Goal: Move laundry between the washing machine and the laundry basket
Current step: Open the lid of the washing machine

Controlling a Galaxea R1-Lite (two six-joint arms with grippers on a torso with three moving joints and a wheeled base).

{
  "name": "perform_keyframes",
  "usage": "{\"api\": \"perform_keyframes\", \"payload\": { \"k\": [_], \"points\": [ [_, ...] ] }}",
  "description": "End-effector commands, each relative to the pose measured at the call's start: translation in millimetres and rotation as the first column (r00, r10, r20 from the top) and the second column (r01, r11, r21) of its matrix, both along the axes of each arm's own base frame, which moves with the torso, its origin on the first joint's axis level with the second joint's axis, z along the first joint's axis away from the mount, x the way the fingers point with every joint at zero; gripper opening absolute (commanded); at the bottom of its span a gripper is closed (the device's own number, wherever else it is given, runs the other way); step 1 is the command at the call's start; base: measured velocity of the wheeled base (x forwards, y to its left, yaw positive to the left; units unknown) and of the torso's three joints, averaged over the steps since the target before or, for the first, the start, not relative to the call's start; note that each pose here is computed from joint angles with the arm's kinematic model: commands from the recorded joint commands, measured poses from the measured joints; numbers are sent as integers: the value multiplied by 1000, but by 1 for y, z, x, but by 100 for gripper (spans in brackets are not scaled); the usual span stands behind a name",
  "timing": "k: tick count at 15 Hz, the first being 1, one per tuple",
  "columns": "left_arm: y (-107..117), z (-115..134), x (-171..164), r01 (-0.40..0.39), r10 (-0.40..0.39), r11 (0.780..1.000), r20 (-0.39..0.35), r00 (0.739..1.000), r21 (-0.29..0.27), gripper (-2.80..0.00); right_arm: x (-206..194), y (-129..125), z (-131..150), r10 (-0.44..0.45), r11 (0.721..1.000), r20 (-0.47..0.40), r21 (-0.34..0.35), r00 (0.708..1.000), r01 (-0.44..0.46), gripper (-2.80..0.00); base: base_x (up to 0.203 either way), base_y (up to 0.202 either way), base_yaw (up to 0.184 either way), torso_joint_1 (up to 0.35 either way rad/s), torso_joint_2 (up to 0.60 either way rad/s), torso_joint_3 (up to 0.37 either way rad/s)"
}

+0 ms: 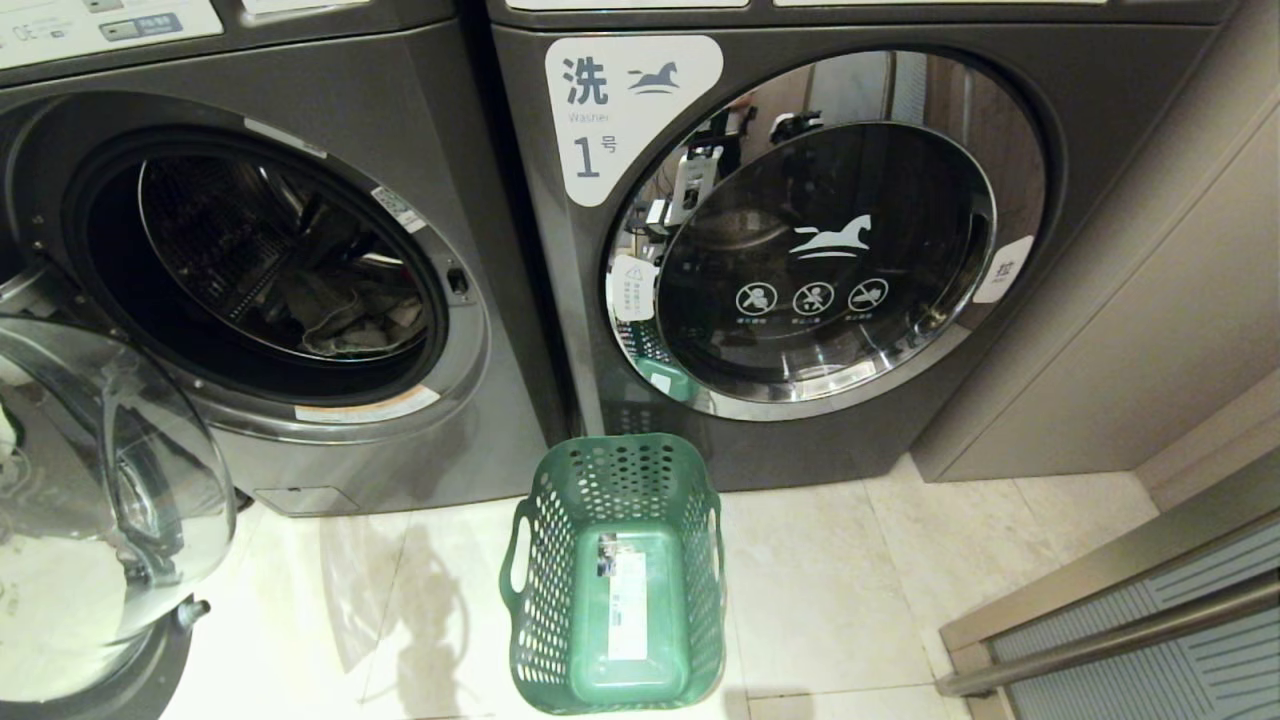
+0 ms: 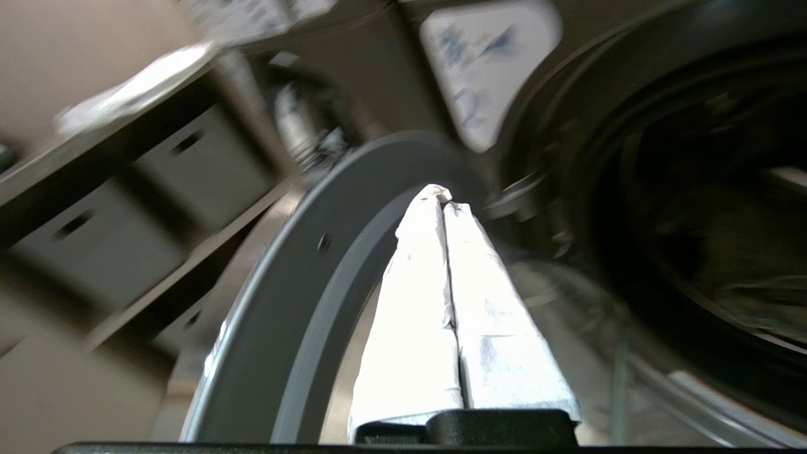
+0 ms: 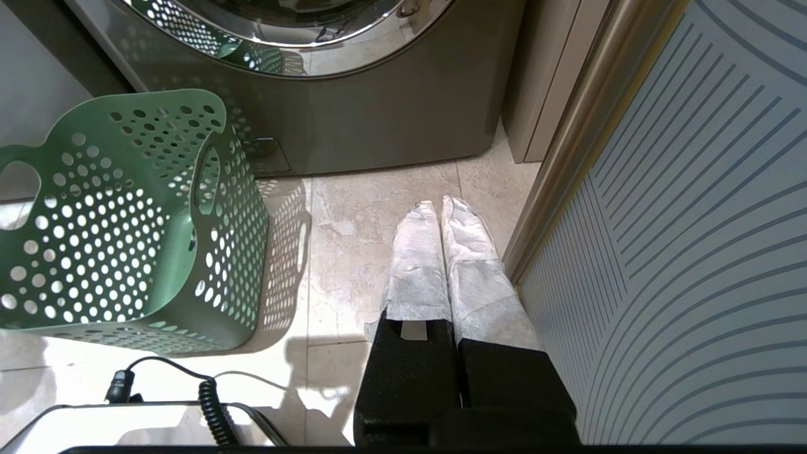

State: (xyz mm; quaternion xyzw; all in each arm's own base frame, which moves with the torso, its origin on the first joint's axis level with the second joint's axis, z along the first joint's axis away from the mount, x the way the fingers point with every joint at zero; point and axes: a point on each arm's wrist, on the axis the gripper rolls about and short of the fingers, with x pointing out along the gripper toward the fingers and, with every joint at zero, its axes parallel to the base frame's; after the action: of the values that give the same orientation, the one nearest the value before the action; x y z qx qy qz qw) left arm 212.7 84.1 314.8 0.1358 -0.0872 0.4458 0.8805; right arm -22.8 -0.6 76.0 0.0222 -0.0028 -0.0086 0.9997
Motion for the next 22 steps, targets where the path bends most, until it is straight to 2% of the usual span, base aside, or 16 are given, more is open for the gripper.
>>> {"api": "perform_keyframes", "payload": {
  "k": [1,2,5,7,11,16,17,19,20,22],
  "points": [
    [5,-36,39,-221,214,973,-89,973,-71,-280,0,0,0,0,1000,-1,0,1000,0,-280,0,0,0,0,0,0],
    [8,-49,47,-285,274,956,-137,952,-70,-280,0,0,0,0,1000,-1,0,1000,0,-280,0,0,0,0,0,0],
    [9,-81,50,-327,303,943,-252,919,-59,-280,0,0,0,0,1000,-1,0,1000,0,-280,0,0,0,0,0,0],
    [18,-92,45,-382,350,922,-289,891,-59,-280,0,0,0,0,1000,0,0,1000,0,-280,0,0,0,0,0,0],
    [45,-93,32,-494,458,867,-292,839,-61,-280,0,0,0,0,1000,1,0,1000,0,-280,0,0,0,0,0,0],
    [99,-99,8,-646,609,761,-274,744,-63,-280,0,0,0,0,1000,1,0,1000,0,-280,0,0,0,0,0,0],
    [109,-100,3,-653,620,755,-257,741,-62,-280,0,0,0,0,1000,-2,0,1000,0,-280,0,0,0,0,0,0],
    [131,-101,-11,-644,618,763,-235,750,-48,-280,0,0,0,0,1000,-2,0,1000,0,-280,0,0,0,0,0,0],
    [143,-102,-19,-662,637,748,-233,735,-45,-280,0,0,0,0,1000,-2,0,1000,0,-280,0,0,0,0,0,0],
    [172,-106,-31,-714,688,698,-234,687,-46,-280,0,0,0,0,1000,-1,0,1000,0,-280,0,0,0,0,0,0]
  ]
}}
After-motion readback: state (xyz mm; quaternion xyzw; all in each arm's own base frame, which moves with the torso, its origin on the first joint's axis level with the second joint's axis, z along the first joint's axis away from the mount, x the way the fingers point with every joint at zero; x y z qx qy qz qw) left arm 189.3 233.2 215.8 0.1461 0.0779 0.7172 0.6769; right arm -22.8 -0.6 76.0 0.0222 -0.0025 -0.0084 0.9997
